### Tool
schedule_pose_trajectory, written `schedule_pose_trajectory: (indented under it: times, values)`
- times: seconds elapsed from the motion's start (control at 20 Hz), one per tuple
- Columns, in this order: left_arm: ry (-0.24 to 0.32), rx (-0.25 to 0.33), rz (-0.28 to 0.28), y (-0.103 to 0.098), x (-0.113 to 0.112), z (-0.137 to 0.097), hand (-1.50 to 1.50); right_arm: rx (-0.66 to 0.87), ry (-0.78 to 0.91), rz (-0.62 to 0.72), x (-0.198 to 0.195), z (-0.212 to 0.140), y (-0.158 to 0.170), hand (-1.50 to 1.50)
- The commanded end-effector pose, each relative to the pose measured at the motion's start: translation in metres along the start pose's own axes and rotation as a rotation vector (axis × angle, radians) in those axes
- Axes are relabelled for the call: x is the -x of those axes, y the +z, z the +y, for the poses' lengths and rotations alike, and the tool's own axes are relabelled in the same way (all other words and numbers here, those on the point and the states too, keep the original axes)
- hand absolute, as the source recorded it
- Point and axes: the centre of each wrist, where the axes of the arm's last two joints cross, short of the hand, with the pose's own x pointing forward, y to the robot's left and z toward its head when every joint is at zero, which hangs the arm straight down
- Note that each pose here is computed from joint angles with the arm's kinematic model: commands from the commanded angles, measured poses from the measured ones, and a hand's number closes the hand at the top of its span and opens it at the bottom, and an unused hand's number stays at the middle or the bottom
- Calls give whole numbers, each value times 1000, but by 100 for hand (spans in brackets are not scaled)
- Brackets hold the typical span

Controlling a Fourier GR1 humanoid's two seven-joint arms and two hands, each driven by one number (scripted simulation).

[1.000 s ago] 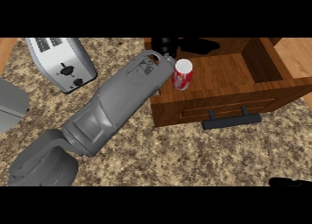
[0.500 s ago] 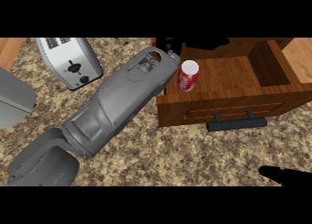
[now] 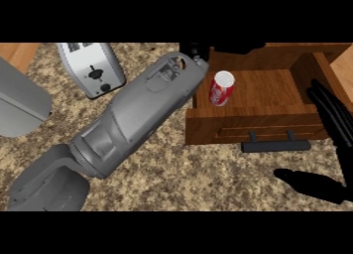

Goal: Pick up the can, place it into the drawer and close the drawer

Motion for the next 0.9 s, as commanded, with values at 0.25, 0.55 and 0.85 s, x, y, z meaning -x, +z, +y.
schedule_pose_trajectory:
  times: [0.25, 0.55, 0.85]
  values:
    - [23, 22, 6, -1, -19, 1, -150, -98, 271, 55, 17, 60, -12, -150]
    - [-25, -4, 6, -11, -16, 35, -150, -36, 254, 101, 34, 90, -30, -150]
    - [-5, -4, 4, -18, -24, 74, -150, -39, 294, 150, 77, 118, -49, -150]
